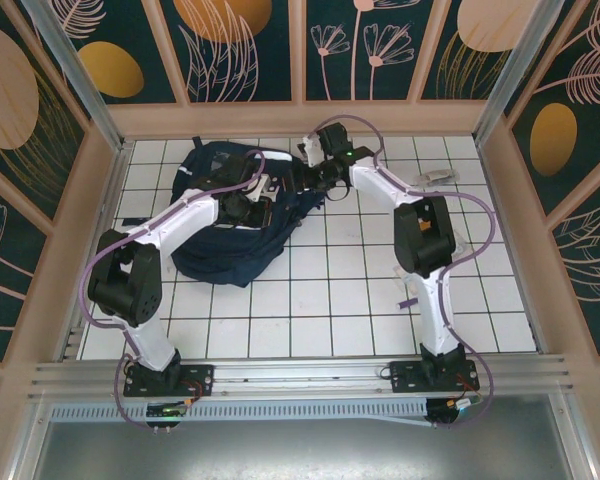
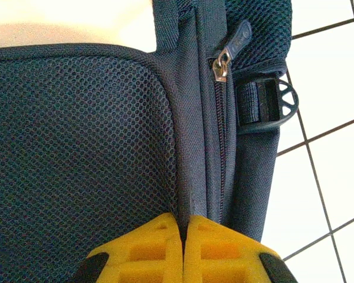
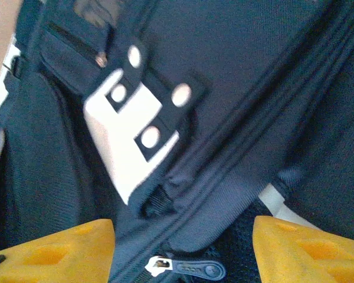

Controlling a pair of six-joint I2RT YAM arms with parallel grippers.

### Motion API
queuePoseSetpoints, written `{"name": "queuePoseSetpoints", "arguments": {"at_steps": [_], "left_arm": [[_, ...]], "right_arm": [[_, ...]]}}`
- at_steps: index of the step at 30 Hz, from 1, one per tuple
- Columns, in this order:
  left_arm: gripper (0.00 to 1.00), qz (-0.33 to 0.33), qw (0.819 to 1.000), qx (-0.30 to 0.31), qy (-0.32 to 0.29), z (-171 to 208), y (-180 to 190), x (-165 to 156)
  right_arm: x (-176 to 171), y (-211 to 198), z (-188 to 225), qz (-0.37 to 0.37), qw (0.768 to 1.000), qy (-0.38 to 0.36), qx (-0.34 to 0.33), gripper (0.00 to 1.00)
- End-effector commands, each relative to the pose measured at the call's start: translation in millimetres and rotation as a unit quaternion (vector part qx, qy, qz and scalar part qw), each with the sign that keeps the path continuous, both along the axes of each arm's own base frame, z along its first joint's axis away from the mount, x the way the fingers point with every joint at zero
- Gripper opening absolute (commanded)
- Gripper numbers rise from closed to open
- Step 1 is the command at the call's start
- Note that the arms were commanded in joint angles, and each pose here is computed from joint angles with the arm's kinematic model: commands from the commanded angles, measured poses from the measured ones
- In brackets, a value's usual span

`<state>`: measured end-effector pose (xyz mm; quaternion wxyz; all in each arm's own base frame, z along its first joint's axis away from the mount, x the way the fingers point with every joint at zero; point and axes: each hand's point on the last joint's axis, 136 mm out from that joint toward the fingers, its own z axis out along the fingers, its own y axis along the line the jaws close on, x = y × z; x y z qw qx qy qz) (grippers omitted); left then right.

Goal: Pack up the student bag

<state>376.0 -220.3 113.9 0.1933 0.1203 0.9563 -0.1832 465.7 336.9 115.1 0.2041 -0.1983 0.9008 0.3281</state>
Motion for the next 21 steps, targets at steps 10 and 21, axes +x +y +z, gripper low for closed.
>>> {"name": "queuePoseSetpoints", "arguments": {"at_steps": [10, 21], "left_arm": [[0.00, -0.028, 0.998, -0.049, -0.029, 41, -18, 3], [0.00, -0.036, 0.998, -0.045, -0.032, 44, -20, 8]], "right_arm": [[-40, 16, -14, 0.178, 0.983, -0.004, 0.050, 0.58], [-63, 4, -27, 0.241, 0.969, -0.019, 0.044, 0.55]]}}
